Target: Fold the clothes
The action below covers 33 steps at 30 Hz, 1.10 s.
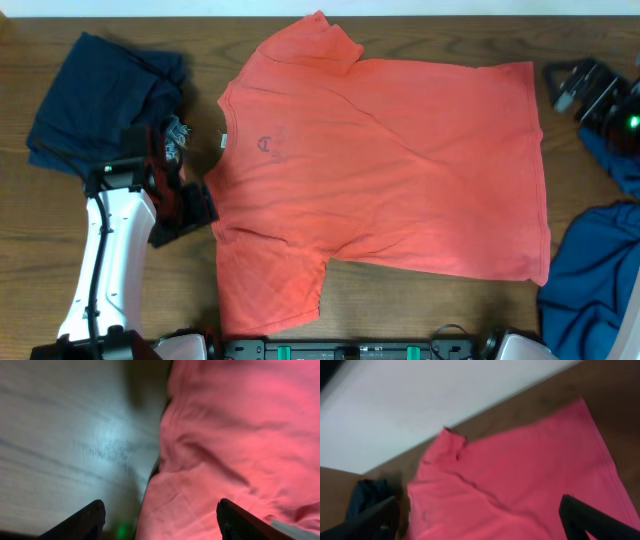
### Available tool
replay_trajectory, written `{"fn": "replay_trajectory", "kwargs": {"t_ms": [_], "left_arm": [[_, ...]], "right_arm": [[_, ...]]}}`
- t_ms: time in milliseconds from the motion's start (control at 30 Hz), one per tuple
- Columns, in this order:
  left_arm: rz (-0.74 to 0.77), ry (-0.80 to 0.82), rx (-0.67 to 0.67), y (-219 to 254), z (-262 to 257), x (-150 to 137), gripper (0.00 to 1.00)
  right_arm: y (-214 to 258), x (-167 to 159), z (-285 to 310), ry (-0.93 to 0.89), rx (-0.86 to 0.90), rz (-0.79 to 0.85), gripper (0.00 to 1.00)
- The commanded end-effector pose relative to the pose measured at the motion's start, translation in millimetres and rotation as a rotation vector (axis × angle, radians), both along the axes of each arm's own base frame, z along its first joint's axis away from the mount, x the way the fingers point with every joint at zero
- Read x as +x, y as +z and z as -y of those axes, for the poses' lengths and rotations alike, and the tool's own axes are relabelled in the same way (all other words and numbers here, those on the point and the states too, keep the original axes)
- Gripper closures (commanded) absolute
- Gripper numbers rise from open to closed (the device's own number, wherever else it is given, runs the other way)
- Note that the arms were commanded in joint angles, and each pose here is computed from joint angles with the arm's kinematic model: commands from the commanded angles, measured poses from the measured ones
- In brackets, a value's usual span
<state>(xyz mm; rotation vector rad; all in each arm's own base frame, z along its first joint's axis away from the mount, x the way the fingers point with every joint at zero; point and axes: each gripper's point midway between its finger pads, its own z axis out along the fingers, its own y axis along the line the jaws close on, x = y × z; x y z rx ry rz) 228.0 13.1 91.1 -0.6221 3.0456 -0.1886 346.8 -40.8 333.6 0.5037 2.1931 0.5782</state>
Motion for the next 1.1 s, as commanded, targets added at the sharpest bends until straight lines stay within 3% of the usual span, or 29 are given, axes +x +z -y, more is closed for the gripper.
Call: {"fn": "replay_trajectory", "kwargs": {"t_ms": [0, 67, 267, 567, 767, 1067], "left_arm": [[-0.068, 0.003, -0.042, -16.3, 9.0, -20.4, 0.28], [-0.096, -0.003, -0.068, -24.5, 15.5, -29.5, 0.29], [-0.148, 0.015, -0.132, -44.4, 27.8, -48.7, 0.51], [-0.244, 0.133, -0.201, -69.4, 43.1, -79.7, 0.53], [-0.285, 0.185, -0.139, -92.7, 44.2, -98.4, 0.53], [-0.302, 0.2, -0.126, -95.2, 50.4, -102.4, 0.58]], "right_arm": [[-26.7, -11.9, 4.8, -0.04, -0.042, -0.128, 0.01], [-45.4, -24.5, 0.8, -0.038, -0.015, -0.226, 0.01], [-91.6, -43.5, 6.0, -0.041, -0.036, -0.418, 0.01], [-125.0, -44.8, 8.8, -0.048, -0.032, -0.477, 0.01], [-124.8, -40.4, 10.3, -0.05, -0.037, -0.459, 0.01], [-124.5, -39.3, 12.8, -0.057, -0.046, -0.454, 0.01]]}}
